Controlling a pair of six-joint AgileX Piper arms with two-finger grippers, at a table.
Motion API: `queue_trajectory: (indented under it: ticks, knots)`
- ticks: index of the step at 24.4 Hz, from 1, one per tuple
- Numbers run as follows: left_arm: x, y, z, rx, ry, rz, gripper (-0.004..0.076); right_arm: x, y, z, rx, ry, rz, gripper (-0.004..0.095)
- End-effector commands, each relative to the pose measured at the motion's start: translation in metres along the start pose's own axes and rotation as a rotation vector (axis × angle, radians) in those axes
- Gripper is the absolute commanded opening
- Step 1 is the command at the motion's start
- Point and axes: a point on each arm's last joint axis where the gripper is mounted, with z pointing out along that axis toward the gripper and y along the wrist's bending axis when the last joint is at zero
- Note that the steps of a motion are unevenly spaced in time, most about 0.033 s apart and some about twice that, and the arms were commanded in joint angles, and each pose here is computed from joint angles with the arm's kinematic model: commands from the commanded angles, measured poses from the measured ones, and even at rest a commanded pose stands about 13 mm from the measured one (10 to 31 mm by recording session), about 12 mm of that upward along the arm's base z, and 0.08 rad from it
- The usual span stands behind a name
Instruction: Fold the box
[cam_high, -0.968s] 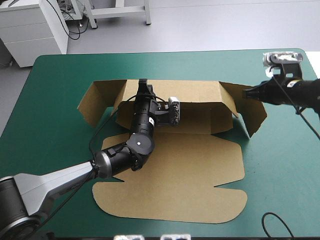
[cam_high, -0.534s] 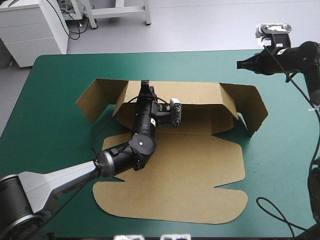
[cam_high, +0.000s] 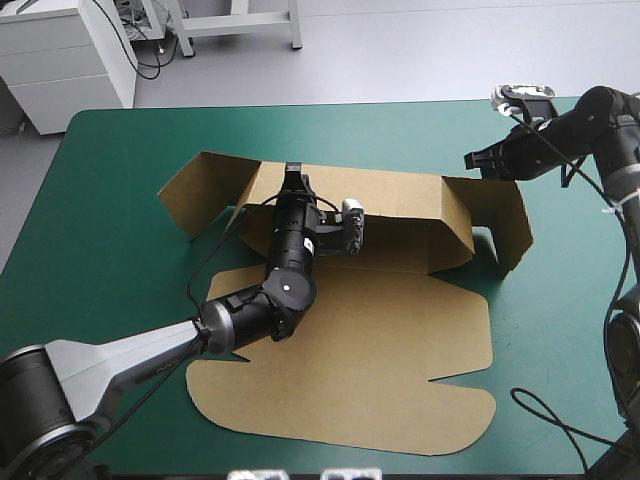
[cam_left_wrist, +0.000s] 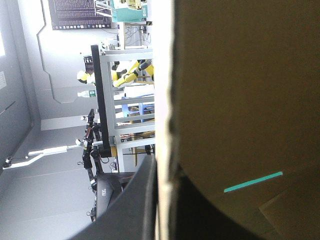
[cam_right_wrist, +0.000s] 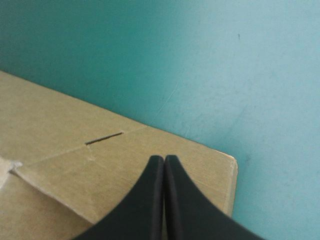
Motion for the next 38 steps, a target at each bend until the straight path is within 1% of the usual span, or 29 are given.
queue_trajectory:
  ticks: [1, 5, 7, 9, 17, 24, 38]
  knots:
    - [0.001, 0.032, -0.010, -0.153, -0.027, 0.031, -0.0008, 0.001, 0.012, -0.027, -0.010, -0.019, -0.038, -0.0018]
    - [0.002, 0.032, -0.009, -0.154, -0.022, 0.032, -0.0008, 0.004, 0.017, -0.038, -0.010, -0.016, -0.030, -0.0018]
    - [0.005, 0.032, -0.007, -0.153, -0.013, 0.032, -0.0008, 0.007, 0.018, -0.043, 0.010, -0.019, -0.040, -0.0018]
    - [0.010, 0.033, -0.003, -0.153, 0.003, 0.030, -0.0008, 0.012, 0.015, -0.044, 0.049, -0.001, -0.023, -0.0018]
    - [0.013, 0.034, -0.001, -0.151, 0.011, 0.029, -0.0008, 0.032, 0.017, -0.030, -0.008, 0.066, 0.001, -0.0018]
    - [0.012, 0.033, -0.001, -0.146, 0.001, 0.029, -0.0008, 0.036, 0.026, -0.043, -0.025, 0.021, -0.012, -0.0018]
    - [0.012, 0.033, -0.001, -0.146, 0.000, 0.029, -0.0008, 0.050, 0.033, -0.052, -0.046, 0.028, -0.016, -0.0019]
